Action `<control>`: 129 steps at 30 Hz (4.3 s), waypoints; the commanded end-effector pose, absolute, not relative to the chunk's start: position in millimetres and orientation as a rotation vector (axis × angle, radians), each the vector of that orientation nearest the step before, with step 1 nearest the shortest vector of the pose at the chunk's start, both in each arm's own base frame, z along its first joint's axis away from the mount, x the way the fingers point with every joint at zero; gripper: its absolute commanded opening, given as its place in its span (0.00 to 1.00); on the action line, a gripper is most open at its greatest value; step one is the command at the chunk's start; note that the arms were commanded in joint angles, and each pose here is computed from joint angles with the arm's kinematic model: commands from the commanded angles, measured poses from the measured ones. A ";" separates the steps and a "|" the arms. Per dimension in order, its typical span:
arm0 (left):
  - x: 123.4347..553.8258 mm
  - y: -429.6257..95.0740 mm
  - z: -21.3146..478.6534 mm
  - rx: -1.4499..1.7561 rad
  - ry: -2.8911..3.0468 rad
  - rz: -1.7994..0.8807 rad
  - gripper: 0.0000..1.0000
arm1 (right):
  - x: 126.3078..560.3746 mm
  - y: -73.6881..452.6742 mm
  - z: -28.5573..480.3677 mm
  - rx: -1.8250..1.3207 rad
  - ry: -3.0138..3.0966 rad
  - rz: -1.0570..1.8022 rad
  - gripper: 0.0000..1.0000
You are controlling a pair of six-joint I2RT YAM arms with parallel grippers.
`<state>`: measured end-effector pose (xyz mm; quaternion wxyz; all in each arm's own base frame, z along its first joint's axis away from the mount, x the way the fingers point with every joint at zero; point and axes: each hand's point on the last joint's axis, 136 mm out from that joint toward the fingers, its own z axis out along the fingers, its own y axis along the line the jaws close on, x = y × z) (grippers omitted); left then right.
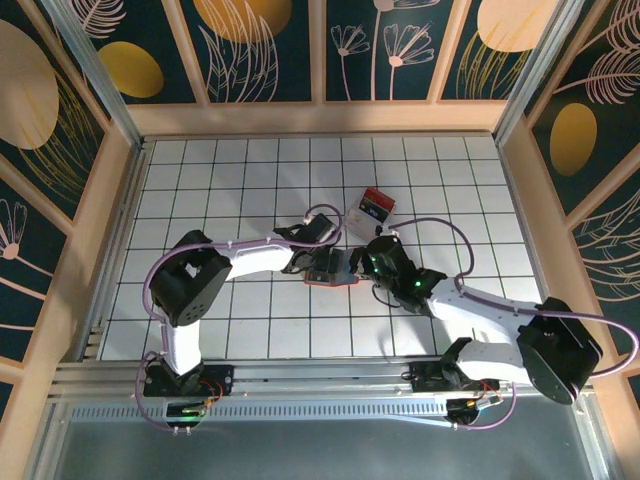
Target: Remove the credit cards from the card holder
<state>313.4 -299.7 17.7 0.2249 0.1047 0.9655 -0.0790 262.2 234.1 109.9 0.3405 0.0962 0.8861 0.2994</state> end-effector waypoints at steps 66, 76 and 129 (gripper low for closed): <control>298.7 -250.9 37.9 -0.033 2.614 -0.317 0.87 | 301.3 289.3 63.8 0.154 2.580 0.779 0.00; 278.1 -226.6 20.2 -0.074 2.666 -0.243 0.78 | 283.1 300.2 64.2 0.025 2.600 0.767 0.08; 268.0 -222.1 -25.9 -0.027 2.764 -0.158 0.64 | 264.1 314.1 50.0 -0.058 2.656 0.922 0.21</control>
